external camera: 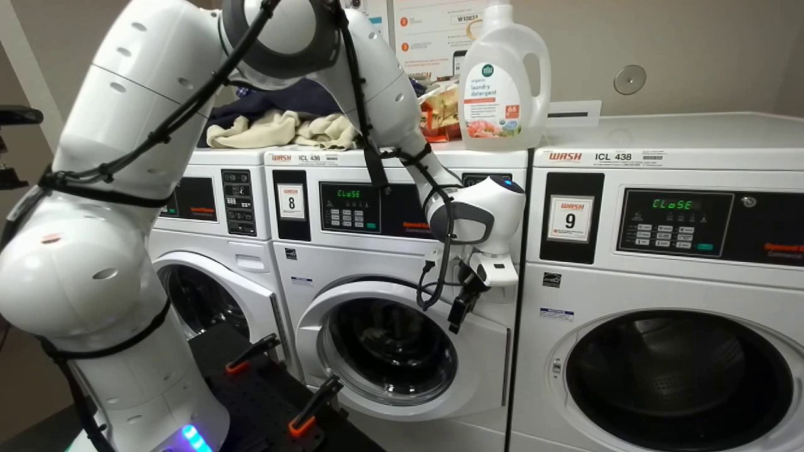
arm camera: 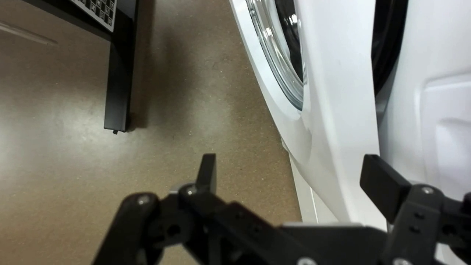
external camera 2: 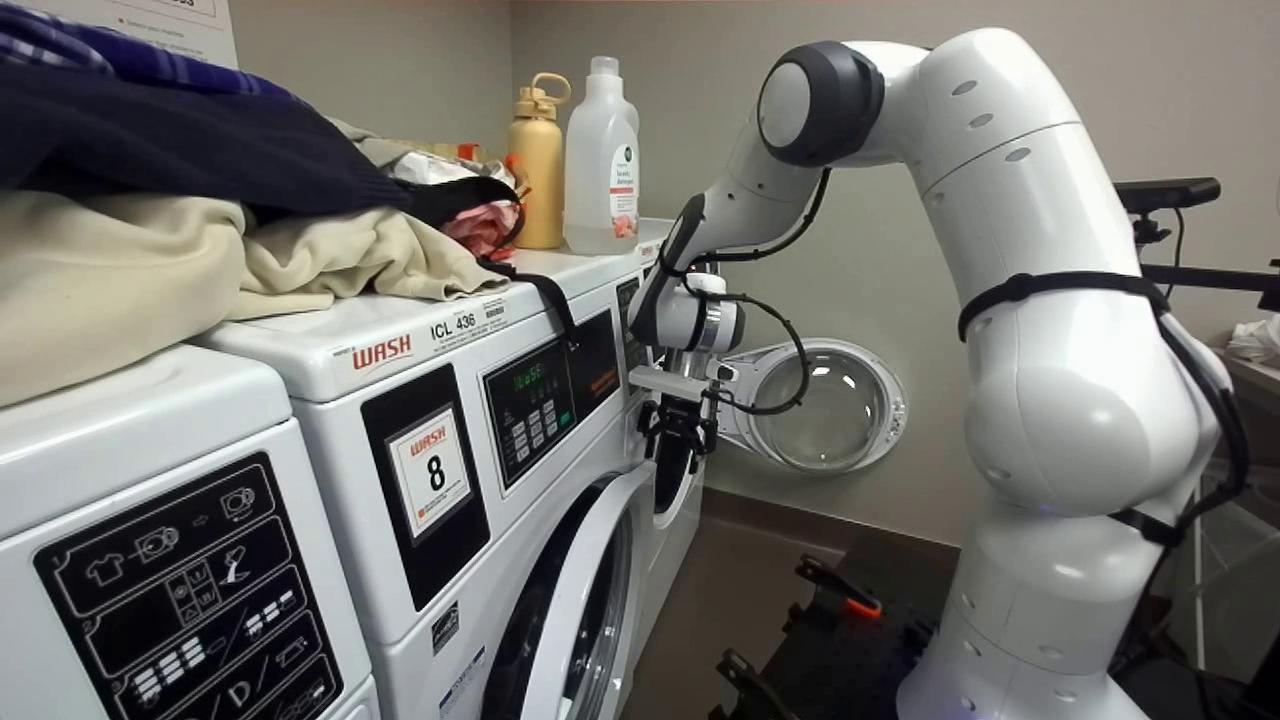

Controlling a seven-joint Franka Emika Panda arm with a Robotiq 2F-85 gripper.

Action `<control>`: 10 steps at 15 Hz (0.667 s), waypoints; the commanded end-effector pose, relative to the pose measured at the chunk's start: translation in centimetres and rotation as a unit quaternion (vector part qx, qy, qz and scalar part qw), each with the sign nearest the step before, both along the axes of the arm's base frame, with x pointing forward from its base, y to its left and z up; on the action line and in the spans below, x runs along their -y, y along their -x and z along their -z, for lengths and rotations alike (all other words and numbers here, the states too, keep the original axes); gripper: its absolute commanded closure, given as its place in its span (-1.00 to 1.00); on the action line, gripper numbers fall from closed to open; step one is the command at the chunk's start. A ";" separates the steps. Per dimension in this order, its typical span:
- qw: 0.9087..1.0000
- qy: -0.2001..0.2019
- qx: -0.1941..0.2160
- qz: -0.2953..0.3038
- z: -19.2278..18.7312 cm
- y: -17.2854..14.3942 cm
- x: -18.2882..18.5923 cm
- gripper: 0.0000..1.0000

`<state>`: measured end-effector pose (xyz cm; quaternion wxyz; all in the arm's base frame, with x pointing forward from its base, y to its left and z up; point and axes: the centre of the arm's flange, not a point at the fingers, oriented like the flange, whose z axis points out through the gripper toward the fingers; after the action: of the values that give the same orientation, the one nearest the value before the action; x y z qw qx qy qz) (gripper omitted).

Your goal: Close the compartment on the washing machine.

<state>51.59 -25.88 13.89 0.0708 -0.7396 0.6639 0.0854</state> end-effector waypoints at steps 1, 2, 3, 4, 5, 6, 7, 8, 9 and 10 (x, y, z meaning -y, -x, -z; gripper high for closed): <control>1.000 0.023 0.005 -0.006 -1.4 -0.1 1.3 -1.00; 0.999 0.034 0.001 -0.006 -1.9 0.2 2.0 -1.00; 0.999 0.041 -0.004 -0.008 -2.3 0.6 2.6 -1.00; 0.999 0.049 -0.011 -0.013 -2.7 1.1 3.2 -1.00; 0.998 0.057 -0.019 -0.018 -3.1 1.7 3.8 -1.00; 0.997 0.064 -0.027 -0.025 -3.4 2.3 4.4 -1.00; 0.997 0.070 -0.031 -0.030 -3.8 2.9 5.0 -1.00; 0.996 0.075 -0.033 -0.034 -4.3 3.5 5.6 -1.00; 0.996 0.078 -0.036 -0.038 -4.8 4.0 6.1 -1.00; 0.995 0.079 -0.036 -0.043 -5.5 4.6 6.6 -1.00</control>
<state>49.04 -32.27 16.54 -0.0106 -0.7589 0.6486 0.0577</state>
